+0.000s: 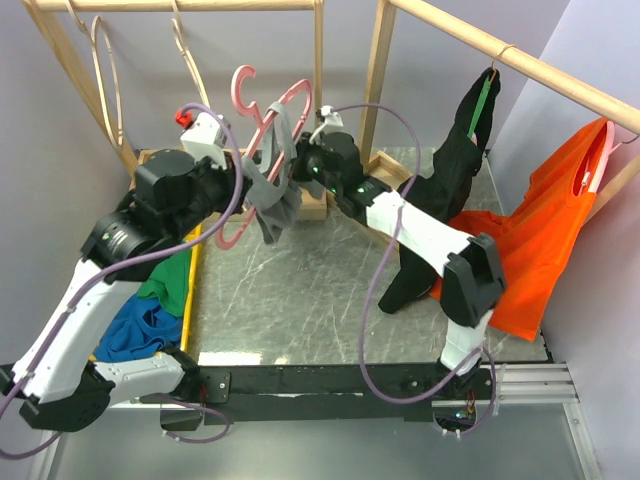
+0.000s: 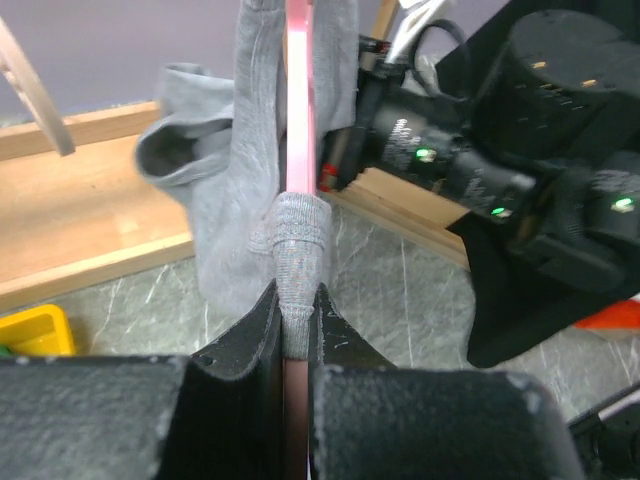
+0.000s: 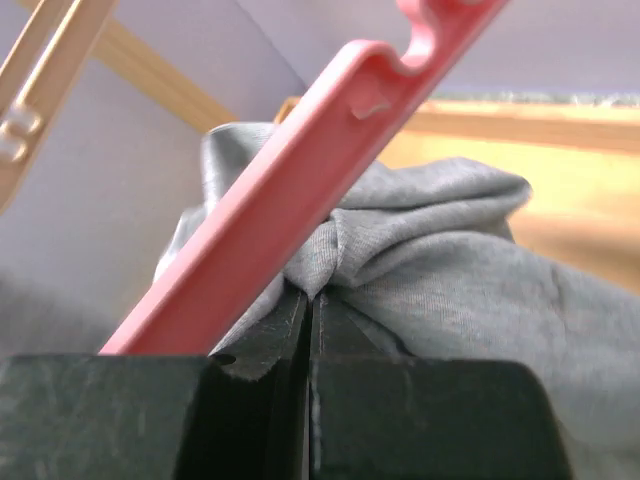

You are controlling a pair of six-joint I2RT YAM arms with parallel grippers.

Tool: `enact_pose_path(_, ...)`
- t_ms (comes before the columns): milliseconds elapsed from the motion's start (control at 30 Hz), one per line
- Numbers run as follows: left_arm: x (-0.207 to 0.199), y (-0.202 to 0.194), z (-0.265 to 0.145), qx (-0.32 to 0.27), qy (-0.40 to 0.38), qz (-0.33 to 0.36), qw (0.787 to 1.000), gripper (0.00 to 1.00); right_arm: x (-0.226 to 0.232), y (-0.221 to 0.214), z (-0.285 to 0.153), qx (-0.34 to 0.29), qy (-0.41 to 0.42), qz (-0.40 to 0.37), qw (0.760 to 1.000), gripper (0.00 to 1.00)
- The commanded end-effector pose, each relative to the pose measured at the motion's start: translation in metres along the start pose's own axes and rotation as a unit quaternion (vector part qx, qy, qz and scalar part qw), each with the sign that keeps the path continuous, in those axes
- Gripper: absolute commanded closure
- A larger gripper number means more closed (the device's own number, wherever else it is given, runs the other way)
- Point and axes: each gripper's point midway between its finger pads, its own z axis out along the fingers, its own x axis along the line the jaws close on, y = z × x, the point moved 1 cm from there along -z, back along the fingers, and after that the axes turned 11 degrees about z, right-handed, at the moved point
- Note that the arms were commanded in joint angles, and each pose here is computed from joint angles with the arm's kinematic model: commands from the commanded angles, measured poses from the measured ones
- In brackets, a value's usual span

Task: Place the tank top on the hanger

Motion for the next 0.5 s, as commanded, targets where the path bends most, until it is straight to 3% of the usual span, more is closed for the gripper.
enact_pose_path(0,0.002,0.031,0.011,-0.057,0.021,-0.048,0.997,0.98,-0.014,0.008,0.036,-0.017,0.006,-0.001,1.0,1.0)
enact_pose_path(100,0.005,0.022,0.026,-0.053,0.045,-0.077,0.995,0.98,-0.027,0.013,0.061,-0.031,0.005,0.007,0.999,1.0)
enact_pose_path(300,0.004,0.009,0.053,-0.046,0.062,-0.102,0.992,0.99,-0.062,-0.024,0.105,0.014,-0.03,0.016,0.999,1.0)
enact_pose_path(333,0.004,0.008,0.056,-0.045,0.064,-0.101,0.992,0.99,-0.066,-0.028,0.106,0.019,-0.034,0.018,0.999,0.97)
enact_pose_path(367,0.004,0.006,0.063,-0.044,0.067,-0.101,0.992,0.98,-0.067,-0.028,0.104,0.018,-0.035,0.019,0.999,0.85)
enact_pose_path(467,0.006,0.006,0.072,-0.042,0.076,-0.101,0.991,0.98,-0.065,-0.029,0.092,0.021,-0.033,0.016,0.999,0.69)
